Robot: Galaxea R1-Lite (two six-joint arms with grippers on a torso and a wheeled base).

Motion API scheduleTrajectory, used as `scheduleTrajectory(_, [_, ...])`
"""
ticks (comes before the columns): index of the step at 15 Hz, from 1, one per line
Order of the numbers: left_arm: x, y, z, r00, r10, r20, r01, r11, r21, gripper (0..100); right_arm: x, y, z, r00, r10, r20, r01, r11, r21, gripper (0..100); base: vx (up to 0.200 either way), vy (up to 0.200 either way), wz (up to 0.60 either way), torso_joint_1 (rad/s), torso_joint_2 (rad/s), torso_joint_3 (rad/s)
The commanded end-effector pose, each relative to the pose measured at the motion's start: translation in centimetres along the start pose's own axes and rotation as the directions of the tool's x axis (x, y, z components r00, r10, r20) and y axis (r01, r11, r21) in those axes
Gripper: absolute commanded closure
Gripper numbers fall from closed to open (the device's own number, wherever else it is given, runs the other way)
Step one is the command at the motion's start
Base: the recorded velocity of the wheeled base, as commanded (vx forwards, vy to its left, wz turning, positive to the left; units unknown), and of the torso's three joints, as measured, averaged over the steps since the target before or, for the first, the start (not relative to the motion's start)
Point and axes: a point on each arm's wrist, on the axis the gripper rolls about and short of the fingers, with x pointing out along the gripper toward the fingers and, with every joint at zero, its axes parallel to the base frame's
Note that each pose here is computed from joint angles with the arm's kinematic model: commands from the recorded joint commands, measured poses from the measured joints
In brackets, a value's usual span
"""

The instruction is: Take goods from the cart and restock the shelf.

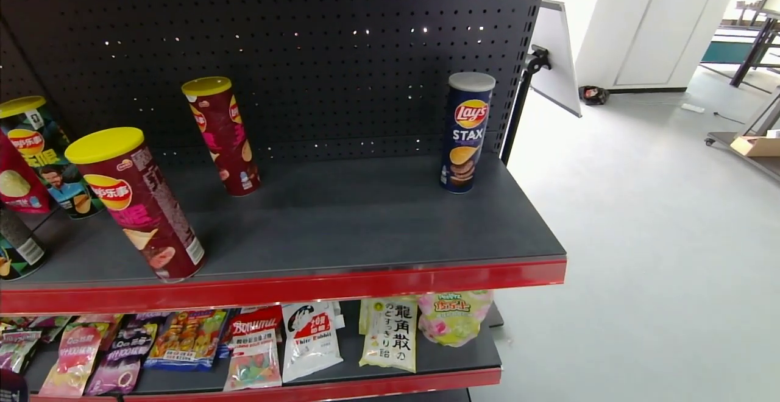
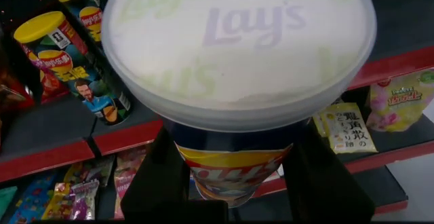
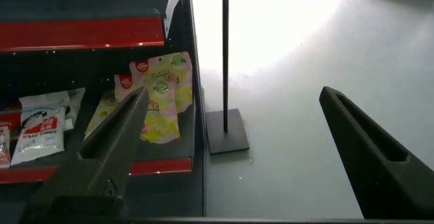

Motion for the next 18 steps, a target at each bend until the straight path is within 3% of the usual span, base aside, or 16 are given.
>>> scheduleTrajectory(1, [0.0, 0.0, -0.1, 1.0, 0.0, 0.003, 0.0, 1.0, 0.006, 100, 0.0, 0.0, 0.0, 1.0, 0.0, -0.001, 0.0, 1.0, 0.0, 0, 0.0, 0.0, 0.0, 0.0, 0.0, 0.0])
scheduleTrajectory(8, [-0.7, -0.1, -1.1, 0.999, -0.029, 0.015, 0.028, 0.999, 0.034, 100, 0.0, 0.0, 0.0, 1.0, 0.0, -0.001, 0.0, 1.0, 0.0, 0, 0.0, 0.0, 0.0, -0.011, 0.0, 0.0])
scheduleTrajectory(16, [-0.6, -0.1, -1.3, 0.999, -0.046, 0.013, 0.046, 0.999, 0.028, 100, 0.0, 0.0, 0.0, 1.0, 0.0, -0.001, 0.0, 1.0, 0.002, 0, 0.0, 0.0, 0.0, 0.0, 0.0, 0.0])
scheduleTrajectory(18, [-1.1, -0.1, -1.4, 0.997, -0.067, 0.04, 0.066, 0.998, 0.013, 100, 0.0, 0.0, 0.1, 1.0, 0.002, 0.001, -0.002, 1.0, -0.001, 0, 0.0, 0.0, 0.0, 0.0, 0.0, 0.0])
